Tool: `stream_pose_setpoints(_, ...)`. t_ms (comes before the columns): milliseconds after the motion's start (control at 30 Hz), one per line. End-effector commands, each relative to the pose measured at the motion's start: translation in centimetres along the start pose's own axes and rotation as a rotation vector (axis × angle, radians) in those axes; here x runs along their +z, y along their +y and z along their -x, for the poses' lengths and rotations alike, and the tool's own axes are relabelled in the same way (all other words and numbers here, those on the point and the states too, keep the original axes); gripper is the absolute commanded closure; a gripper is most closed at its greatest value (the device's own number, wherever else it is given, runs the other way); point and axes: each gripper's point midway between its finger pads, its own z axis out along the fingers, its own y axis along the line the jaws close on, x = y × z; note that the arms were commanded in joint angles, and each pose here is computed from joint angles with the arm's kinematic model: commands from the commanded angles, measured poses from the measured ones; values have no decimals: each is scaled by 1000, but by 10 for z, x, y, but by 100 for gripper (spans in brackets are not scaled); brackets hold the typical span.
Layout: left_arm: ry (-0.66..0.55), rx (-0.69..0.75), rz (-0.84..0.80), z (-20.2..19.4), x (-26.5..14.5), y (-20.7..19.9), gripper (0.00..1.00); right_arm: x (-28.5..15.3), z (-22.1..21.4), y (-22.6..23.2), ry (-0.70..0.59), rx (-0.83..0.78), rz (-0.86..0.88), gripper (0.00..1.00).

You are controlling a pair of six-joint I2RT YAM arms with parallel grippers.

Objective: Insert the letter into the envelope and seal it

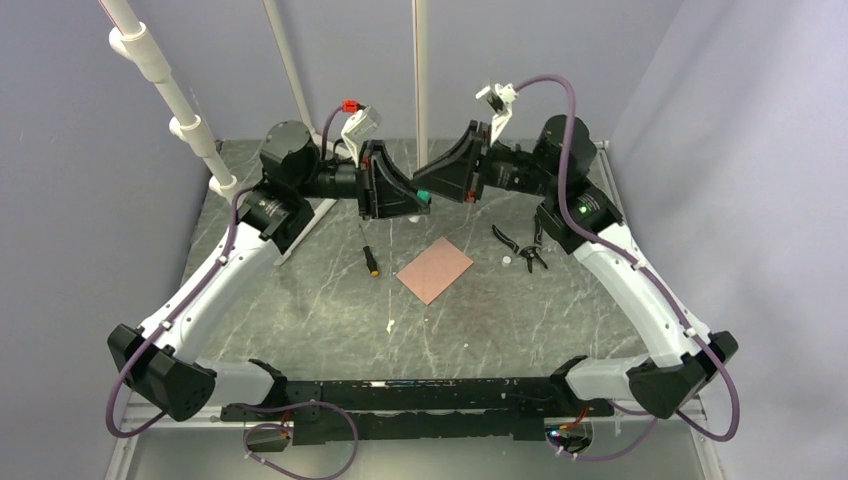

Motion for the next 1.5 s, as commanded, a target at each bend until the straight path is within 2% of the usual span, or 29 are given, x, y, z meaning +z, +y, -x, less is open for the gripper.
stream_pose_setpoints(0,43,76,-332,12,-10,-64,98,-30,-1,82,24,-321,395,100)
stream_pose_setpoints(67,28,93,-366,16,-12,-73,98,-32,-2,88,46,-330,429,100)
stream_pose_setpoints(133,9,105,-345,23,-11,-73,97,-29,4,82,38,-280,371,100)
stream_pose_setpoints(200,-12,105,-277,29,-8,-64,97,-24,20,66,-27,-225,221,56)
stream_pose_setpoints(233,-31,100,-220,32,-6,-56,98,-23,28,53,-65,-191,122,39)
stream_pose_setpoints(267,-56,109,-154,35,-4,-46,97,-24,34,39,-105,-149,21,26)
stream_pose_setpoints(333,-117,101,12,44,-4,-21,98,-32,43,4,-196,-67,-204,16)
stream_pose_setpoints(400,-181,96,146,53,-8,-1,97,-44,40,-15,-254,-3,-327,14)
stream_pose_setpoints(467,-254,69,259,61,-13,17,97,-49,31,-23,-287,16,-354,13)
stream_pose_setpoints(600,-365,-4,390,76,-23,37,98,-44,5,-39,-244,12,-389,13)
stream_pose_setpoints(800,-423,-100,406,79,-24,43,98,-24,-9,-51,-177,-51,-463,18)
stream_pose_setpoints(1067,-433,-184,405,79,-22,45,98,7,8,-44,-185,-120,-446,22)
stream_pose_setpoints(1267,-426,-211,398,73,-21,44,98,15,24,-52,-234,-112,-487,39)
stream_pose_setpoints(1467,-420,-228,408,69,-23,44,98,18,30,-49,-253,-128,-472,47)
